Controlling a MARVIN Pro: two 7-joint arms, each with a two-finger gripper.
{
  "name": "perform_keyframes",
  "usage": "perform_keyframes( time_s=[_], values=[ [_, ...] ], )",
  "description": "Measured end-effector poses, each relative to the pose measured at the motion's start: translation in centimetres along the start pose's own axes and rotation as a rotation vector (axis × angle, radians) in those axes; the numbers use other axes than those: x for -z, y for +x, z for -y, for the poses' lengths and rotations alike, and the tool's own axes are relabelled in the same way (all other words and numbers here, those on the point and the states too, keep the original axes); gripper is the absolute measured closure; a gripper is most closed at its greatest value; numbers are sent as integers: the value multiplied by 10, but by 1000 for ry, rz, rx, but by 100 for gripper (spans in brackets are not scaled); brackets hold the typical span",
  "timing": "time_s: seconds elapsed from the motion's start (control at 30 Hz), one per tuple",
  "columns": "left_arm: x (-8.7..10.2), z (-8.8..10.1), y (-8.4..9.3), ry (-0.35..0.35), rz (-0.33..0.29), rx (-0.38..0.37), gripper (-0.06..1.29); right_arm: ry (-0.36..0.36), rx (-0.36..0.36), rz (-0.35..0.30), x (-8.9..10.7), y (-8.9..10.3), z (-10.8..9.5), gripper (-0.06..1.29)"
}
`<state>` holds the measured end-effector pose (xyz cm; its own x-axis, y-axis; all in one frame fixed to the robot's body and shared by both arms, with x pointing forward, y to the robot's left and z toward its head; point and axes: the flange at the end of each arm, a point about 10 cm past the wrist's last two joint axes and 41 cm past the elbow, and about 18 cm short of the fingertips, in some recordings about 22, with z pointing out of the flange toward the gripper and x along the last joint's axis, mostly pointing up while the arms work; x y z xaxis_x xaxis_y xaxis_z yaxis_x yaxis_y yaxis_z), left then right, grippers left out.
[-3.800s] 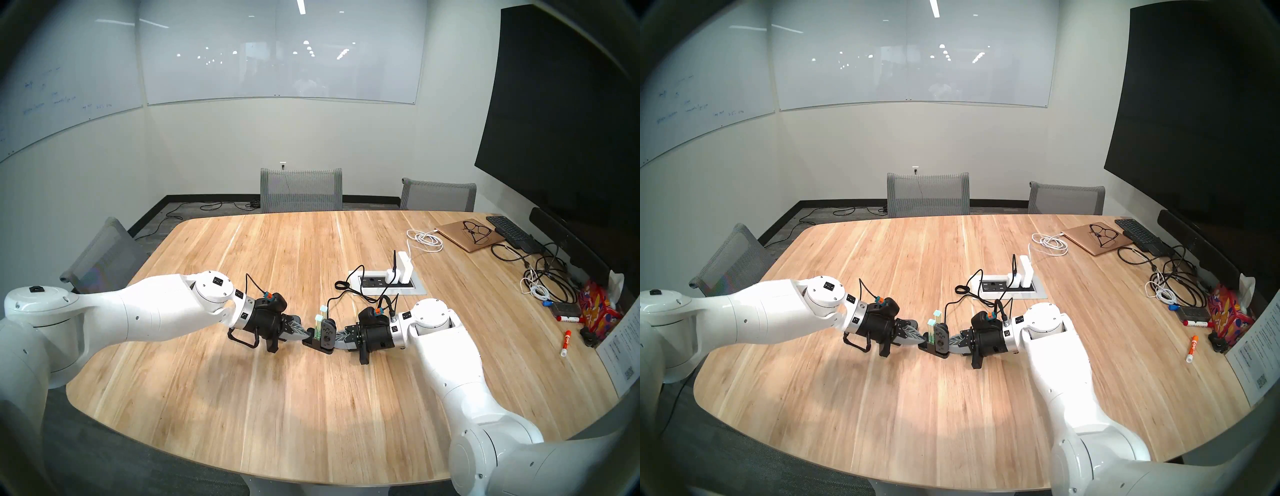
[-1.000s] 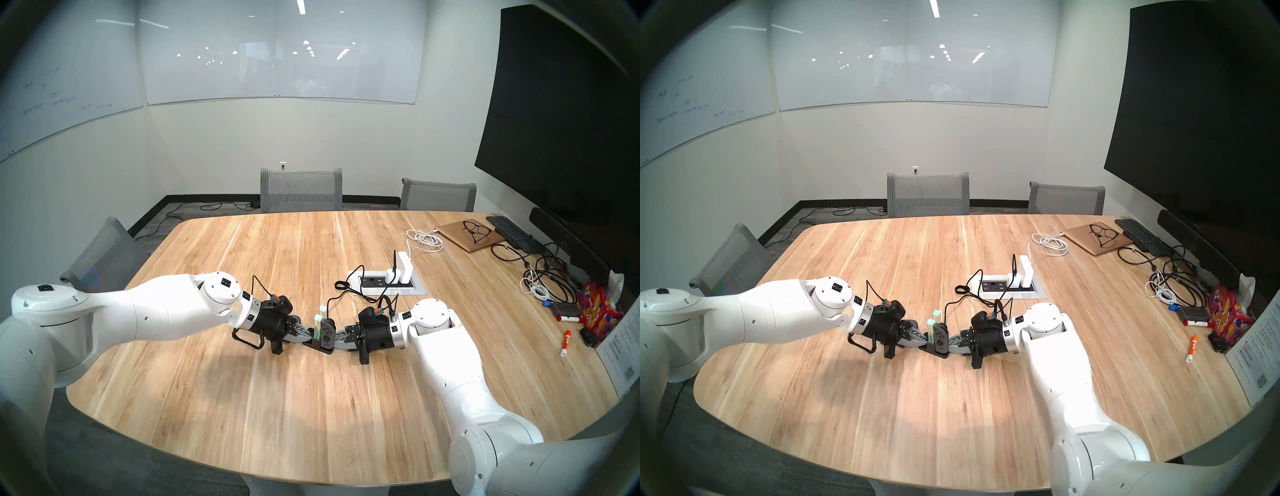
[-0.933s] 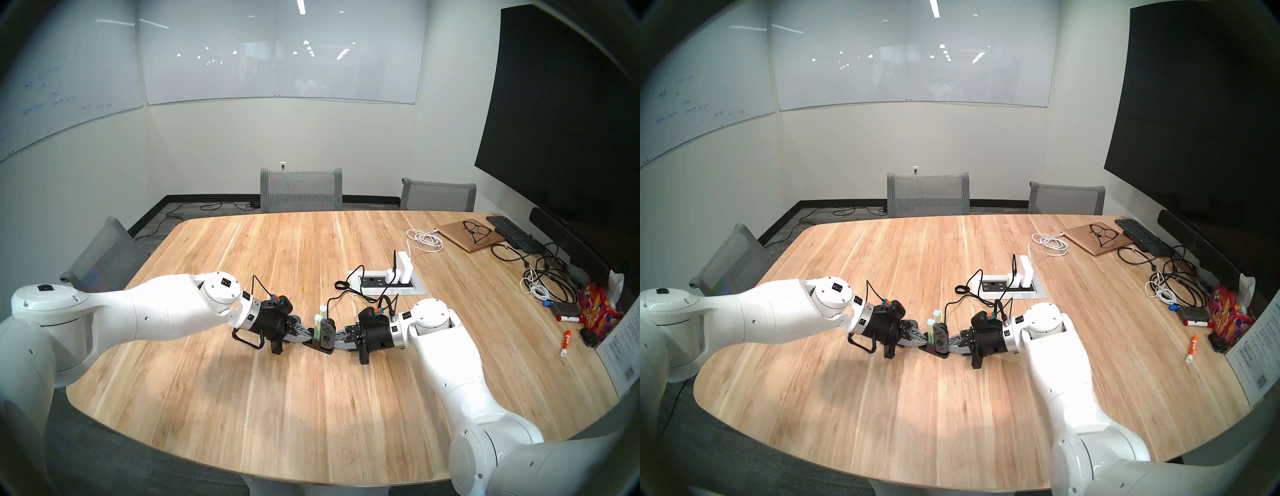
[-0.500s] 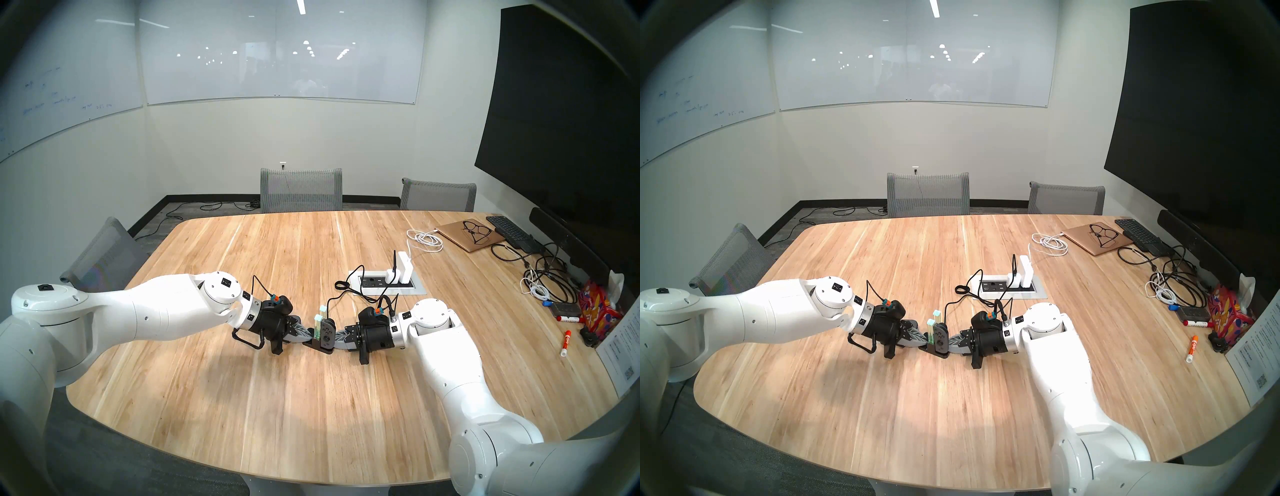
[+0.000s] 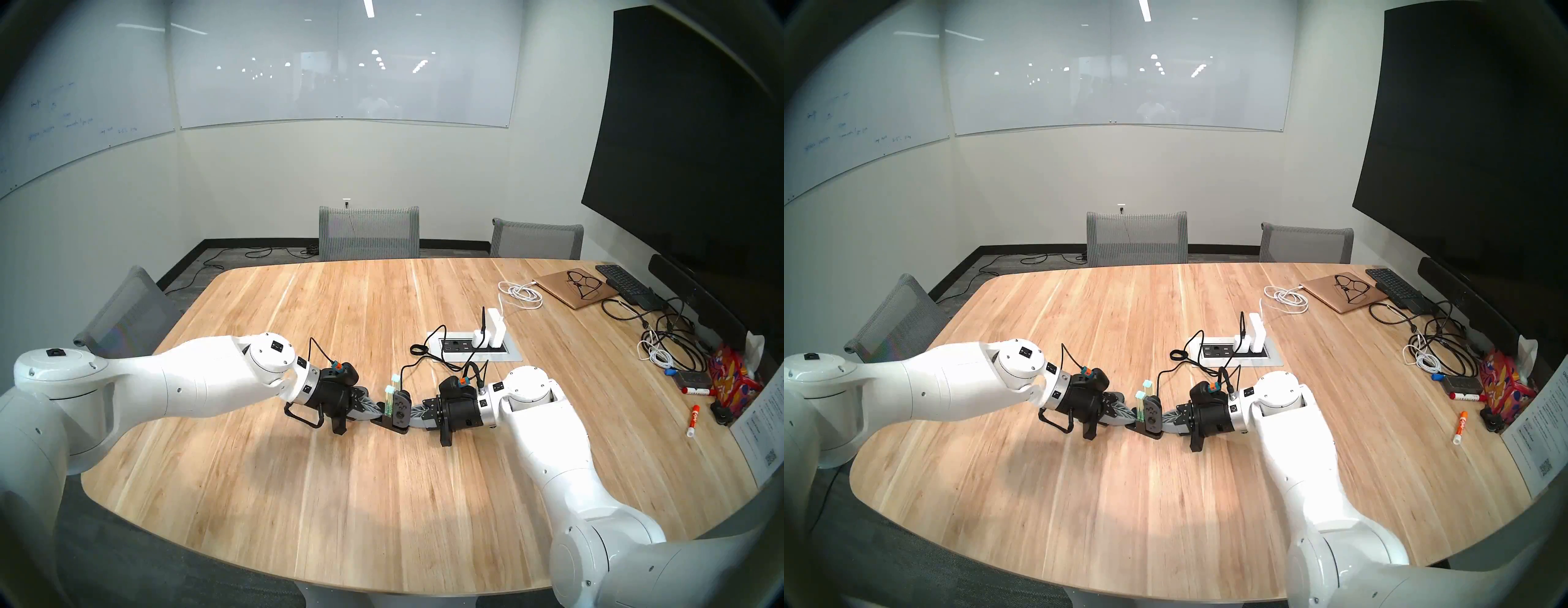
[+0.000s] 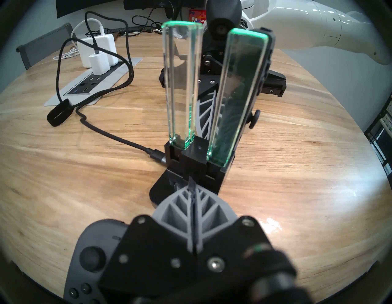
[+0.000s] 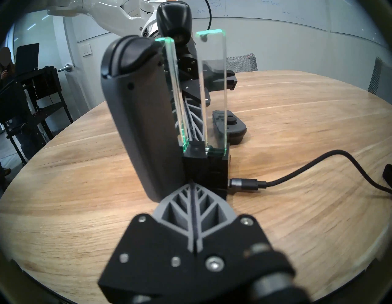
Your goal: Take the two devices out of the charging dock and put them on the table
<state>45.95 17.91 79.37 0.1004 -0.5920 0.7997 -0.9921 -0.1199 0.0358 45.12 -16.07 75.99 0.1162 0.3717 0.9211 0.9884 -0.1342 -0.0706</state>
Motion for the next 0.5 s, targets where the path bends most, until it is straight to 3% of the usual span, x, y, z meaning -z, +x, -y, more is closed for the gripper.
perform_keyframes(
  time_s=[0.5],
  values=[
    [0, 0, 0, 0, 0, 0, 125, -35, -7, -2, 8, 5, -5, 125]
  ],
)
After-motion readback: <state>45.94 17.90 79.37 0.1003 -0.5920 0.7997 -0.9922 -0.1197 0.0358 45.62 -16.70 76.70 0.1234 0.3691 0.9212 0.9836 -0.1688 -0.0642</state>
